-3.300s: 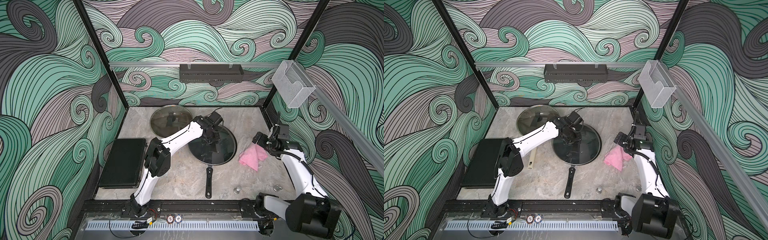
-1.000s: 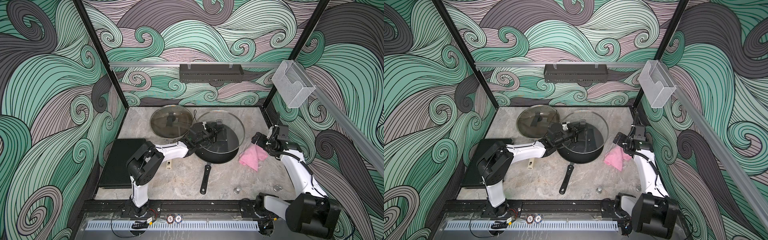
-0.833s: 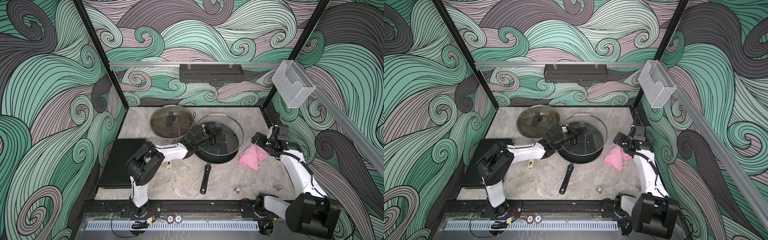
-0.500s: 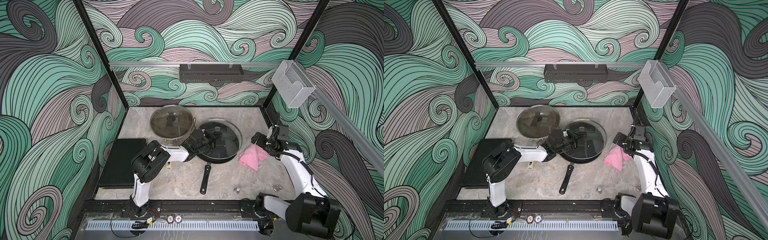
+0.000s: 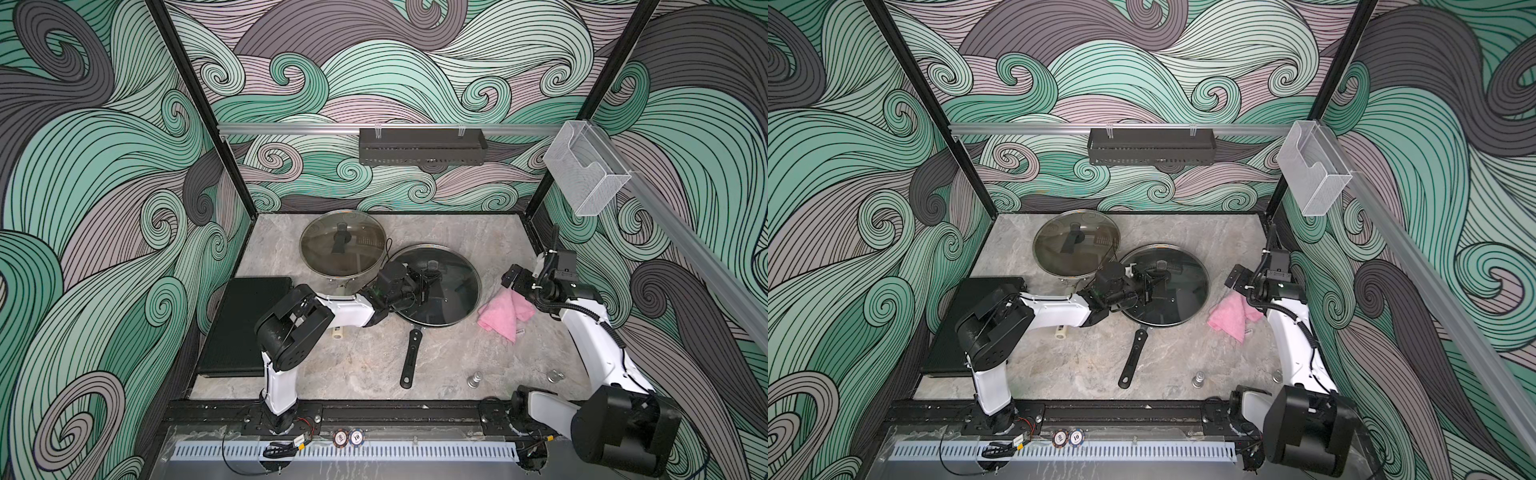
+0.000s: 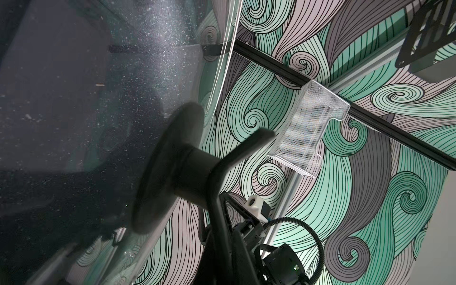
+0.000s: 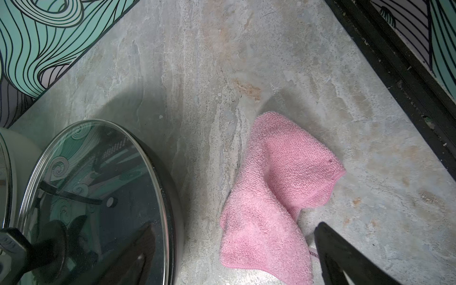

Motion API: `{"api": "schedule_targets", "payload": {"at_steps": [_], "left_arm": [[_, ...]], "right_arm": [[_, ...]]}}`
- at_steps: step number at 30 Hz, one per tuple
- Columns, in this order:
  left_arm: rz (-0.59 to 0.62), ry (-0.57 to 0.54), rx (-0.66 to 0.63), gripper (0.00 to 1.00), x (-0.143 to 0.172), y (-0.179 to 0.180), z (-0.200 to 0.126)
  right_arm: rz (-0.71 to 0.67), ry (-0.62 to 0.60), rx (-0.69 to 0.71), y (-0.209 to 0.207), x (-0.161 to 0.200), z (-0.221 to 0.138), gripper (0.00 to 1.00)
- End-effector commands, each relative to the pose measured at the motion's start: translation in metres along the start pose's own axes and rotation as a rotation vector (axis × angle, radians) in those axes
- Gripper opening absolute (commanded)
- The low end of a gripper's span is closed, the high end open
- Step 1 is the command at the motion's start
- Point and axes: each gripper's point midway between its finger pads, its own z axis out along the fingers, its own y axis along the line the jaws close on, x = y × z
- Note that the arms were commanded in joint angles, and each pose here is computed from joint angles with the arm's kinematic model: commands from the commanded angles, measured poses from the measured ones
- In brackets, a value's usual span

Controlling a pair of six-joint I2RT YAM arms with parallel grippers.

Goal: Wipe the pot lid with a cloth
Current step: Adjust the pot lid on the cooking pot.

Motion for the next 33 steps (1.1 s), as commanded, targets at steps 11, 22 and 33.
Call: {"api": "schedule_targets", "payload": {"at_steps": [11,22,33], "left_arm": [[0.131,0.022,0.086,0.01,0.012,-0.027,-0.008],[0.14,0.05,0.126,0.47,0.013,-0.023,0.0],[0.3,-0.096,-0.157,0.99,-0.007,-0.011,-0.031]], "right_arm": [[-0.009,0.01,-0.017,0.004,0.002,0.001,0.99],[-0.011,0.011,-0.027,0.004,0.004,0.002,0.99],[-0.008,0.007,-0.033,0.005,0.003,0.002,0.99]]}}
